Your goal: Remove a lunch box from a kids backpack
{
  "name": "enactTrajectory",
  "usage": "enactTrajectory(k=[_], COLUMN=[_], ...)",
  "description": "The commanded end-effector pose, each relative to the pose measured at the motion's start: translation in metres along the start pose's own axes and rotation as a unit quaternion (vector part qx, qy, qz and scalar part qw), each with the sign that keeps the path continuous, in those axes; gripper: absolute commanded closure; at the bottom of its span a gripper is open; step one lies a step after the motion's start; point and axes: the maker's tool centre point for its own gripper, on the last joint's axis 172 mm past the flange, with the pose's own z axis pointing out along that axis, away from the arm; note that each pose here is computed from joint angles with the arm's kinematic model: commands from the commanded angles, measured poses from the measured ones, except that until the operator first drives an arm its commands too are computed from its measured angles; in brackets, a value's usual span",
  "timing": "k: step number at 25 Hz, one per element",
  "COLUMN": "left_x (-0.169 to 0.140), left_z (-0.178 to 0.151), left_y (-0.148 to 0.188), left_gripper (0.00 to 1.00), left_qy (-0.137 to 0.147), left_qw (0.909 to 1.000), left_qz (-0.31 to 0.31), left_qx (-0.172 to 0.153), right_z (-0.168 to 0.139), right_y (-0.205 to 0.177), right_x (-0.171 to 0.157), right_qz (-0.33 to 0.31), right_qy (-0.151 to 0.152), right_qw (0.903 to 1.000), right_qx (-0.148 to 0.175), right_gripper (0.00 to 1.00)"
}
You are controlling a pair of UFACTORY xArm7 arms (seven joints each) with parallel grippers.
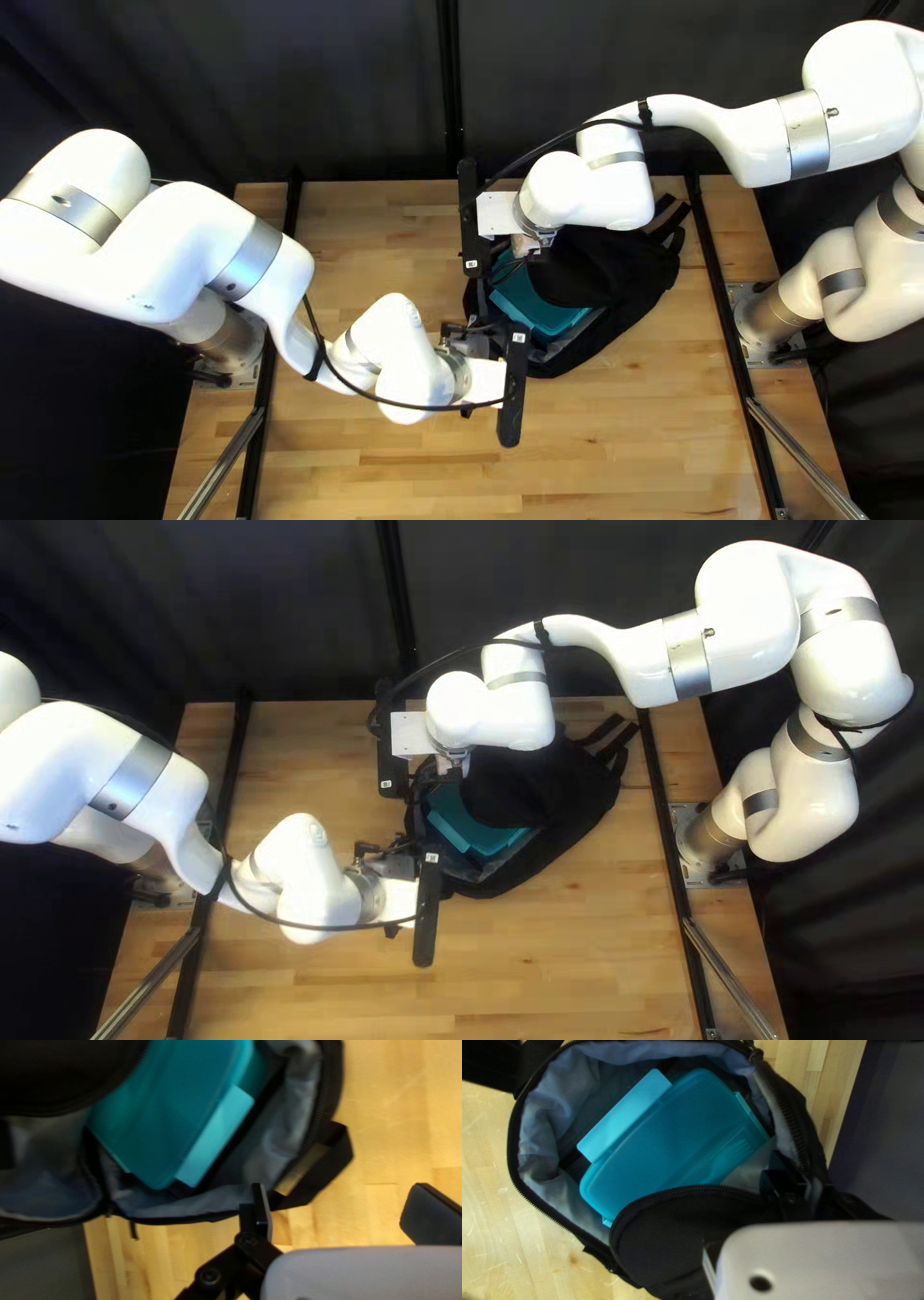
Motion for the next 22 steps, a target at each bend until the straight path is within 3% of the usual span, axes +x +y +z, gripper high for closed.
enactTrajectory(k=[1, 13, 22], left_x=[0.009, 0.006, -0.009], left_z=[0.01, 0.025, 0.061], left_y=[-0.008, 0.004, 0.035], left_gripper=[0.0, 0.0, 0.0], left_qy=[-0.003, -0.027, -0.032], left_qw=[1.0, 0.9995, 0.9986], left_qz=[0.0, 0.006, -0.002], left_qx=[0.004, -0.014, -0.043], right_z=[0.001, 0.005, 0.001], right_y=[-0.001, -0.001, 0.003], right_x=[0.0, 0.002, 0.0], right_qz=[0.0, -0.001, 0.0], right_qy=[0.0, 0.001, 0.003], right_qw=[1.0, 1.0, 1.0], right_qx=[0.001, 0.002, 0.0], right_gripper=[1.0, 1.0, 1.0])
